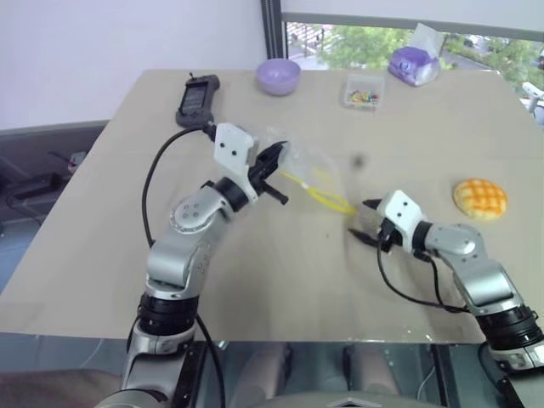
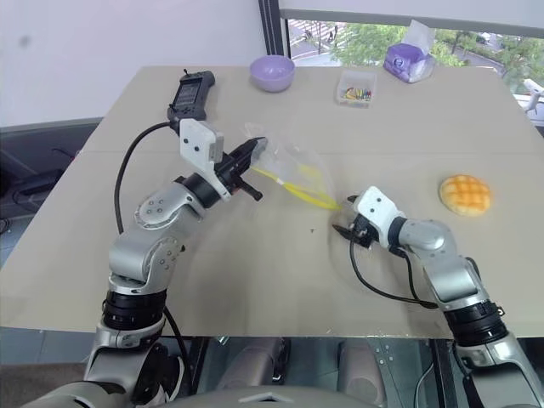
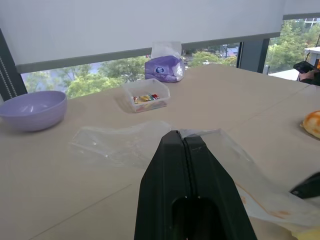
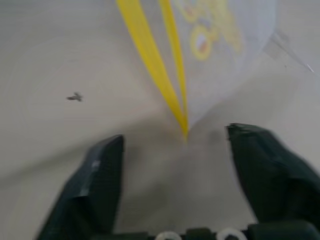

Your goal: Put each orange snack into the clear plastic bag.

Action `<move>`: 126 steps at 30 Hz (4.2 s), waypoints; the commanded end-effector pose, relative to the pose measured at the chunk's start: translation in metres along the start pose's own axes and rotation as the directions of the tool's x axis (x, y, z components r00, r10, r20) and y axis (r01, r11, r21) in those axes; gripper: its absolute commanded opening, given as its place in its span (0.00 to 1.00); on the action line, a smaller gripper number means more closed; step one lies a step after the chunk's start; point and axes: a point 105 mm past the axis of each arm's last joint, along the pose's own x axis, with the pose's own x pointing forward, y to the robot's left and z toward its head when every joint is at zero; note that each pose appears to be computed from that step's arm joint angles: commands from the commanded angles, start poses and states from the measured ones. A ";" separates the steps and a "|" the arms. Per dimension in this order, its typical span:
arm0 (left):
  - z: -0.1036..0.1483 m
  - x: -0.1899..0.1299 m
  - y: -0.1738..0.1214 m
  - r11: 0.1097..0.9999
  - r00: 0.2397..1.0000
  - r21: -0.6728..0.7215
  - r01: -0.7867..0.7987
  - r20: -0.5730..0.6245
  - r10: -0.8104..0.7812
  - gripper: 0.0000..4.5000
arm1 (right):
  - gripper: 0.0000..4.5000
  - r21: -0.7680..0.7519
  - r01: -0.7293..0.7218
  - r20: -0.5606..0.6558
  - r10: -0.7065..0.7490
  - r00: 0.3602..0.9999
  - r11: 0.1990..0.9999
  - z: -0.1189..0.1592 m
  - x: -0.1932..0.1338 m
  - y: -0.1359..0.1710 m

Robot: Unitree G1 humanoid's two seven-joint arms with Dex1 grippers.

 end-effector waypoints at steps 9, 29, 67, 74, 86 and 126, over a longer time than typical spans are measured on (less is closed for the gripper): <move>0.010 0.001 -0.002 1.000 0.999 0.022 0.010 0.037 -0.011 0.00 | 0.94 0.155 0.092 0.052 -0.101 0.994 0.984 0.021 0.027 -0.002; -0.004 -0.009 0.001 1.000 1.000 -0.006 -0.007 -0.018 0.007 0.00 | 0.02 0.087 0.075 0.081 -0.082 0.993 0.993 0.039 0.020 -0.016; -0.003 -0.024 -0.041 0.869 0.953 0.391 0.302 -0.153 -0.262 0.72 | 0.00 -0.275 0.270 0.050 -0.267 0.962 0.923 0.070 0.030 -0.068; -0.020 -0.029 -0.045 0.848 0.931 0.396 0.354 -0.238 -0.277 0.72 | 0.00 -0.240 0.343 0.055 -0.340 0.939 0.908 0.075 0.032 -0.074; -0.038 -0.028 -0.051 0.825 0.924 0.431 0.366 -0.277 -0.265 0.72 | 0.00 -0.195 0.396 0.017 -0.401 0.916 0.897 0.074 0.032 -0.069; -0.041 -0.027 -0.024 0.830 0.953 0.505 0.236 -0.285 -0.098 0.05 | 0.00 -0.181 0.300 0.014 -0.302 0.953 0.937 0.074 0.039 -0.048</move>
